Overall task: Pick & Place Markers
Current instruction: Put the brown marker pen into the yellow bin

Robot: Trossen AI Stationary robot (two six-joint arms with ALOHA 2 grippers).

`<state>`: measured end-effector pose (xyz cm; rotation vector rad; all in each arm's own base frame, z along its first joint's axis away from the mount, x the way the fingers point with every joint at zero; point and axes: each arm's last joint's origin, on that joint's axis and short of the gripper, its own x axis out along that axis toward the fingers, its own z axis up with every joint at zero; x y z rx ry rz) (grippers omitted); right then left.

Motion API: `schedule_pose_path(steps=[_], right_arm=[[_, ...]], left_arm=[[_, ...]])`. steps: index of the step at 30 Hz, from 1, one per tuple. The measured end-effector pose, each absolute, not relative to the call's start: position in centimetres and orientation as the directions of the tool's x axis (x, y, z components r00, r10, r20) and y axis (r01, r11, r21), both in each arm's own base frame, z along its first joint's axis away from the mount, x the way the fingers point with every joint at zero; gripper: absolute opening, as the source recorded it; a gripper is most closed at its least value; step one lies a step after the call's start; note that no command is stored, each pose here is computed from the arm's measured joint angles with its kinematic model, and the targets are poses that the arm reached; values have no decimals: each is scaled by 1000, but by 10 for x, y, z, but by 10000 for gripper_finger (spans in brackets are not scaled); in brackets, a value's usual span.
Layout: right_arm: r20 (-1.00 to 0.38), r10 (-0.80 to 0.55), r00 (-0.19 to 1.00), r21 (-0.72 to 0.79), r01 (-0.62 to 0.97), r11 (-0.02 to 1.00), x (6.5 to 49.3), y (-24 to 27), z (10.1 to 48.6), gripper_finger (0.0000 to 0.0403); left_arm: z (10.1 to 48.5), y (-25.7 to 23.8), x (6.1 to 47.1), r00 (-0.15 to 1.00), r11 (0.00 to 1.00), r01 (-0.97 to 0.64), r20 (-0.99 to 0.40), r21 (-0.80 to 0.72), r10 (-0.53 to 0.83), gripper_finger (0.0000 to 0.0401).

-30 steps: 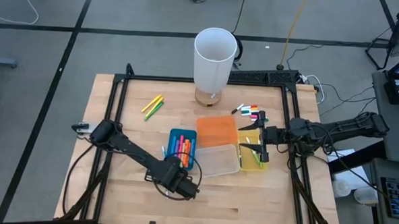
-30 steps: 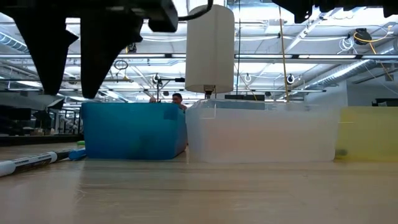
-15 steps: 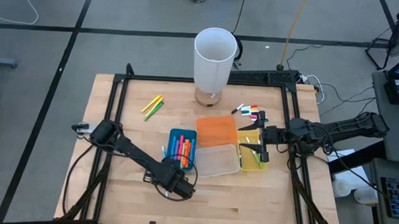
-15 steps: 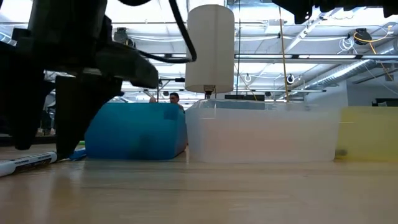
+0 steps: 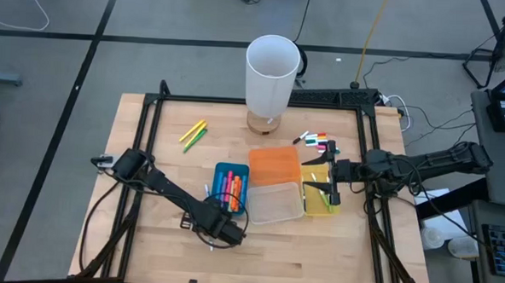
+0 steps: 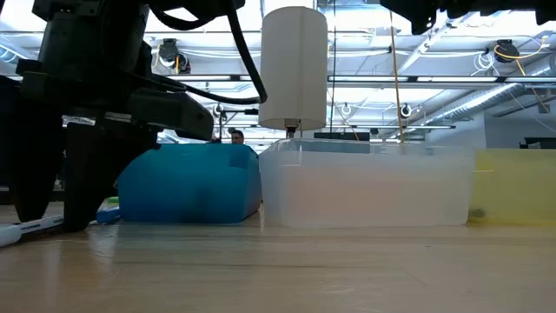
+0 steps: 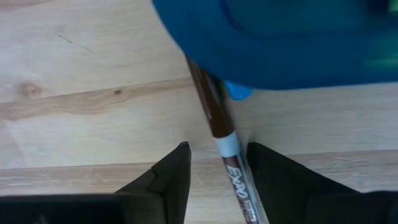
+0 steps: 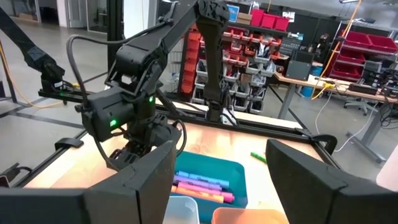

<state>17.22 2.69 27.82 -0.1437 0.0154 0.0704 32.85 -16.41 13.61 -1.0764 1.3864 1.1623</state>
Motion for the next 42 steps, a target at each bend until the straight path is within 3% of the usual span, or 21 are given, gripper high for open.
schedule_pose_path(steps=[7,16,27,32,35,38,42], right_arm=[[-34,69,997,-142,-73,987,172,27,277,238],[-32,69,997,-143,-73,987,172,27,277,238],[-42,69,997,-120,-74,990,172,27,276,238],[-39,59,997,-134,-64,989,172,27,276,238],[-40,18,999,-149,-24,989,173,25,276,238],[-52,13,999,-148,-20,989,176,26,274,238],[-46,22,999,-124,-27,992,188,29,269,238]], left_arm=[[124,-165,324,-98,86,-992,-994,94,-47,119],[122,-171,317,-120,119,-987,-991,111,-68,34],[158,-182,283,-88,140,-985,-989,105,121,35],[195,-189,266,89,174,-983,-974,-52,207,30],[218,-191,258,283,246,-946,-907,-210,313,30],[238,-189,256,473,385,-866,-770,-318,429,34],[256,-186,266,644,617,-740,-545,-267,536,35]])
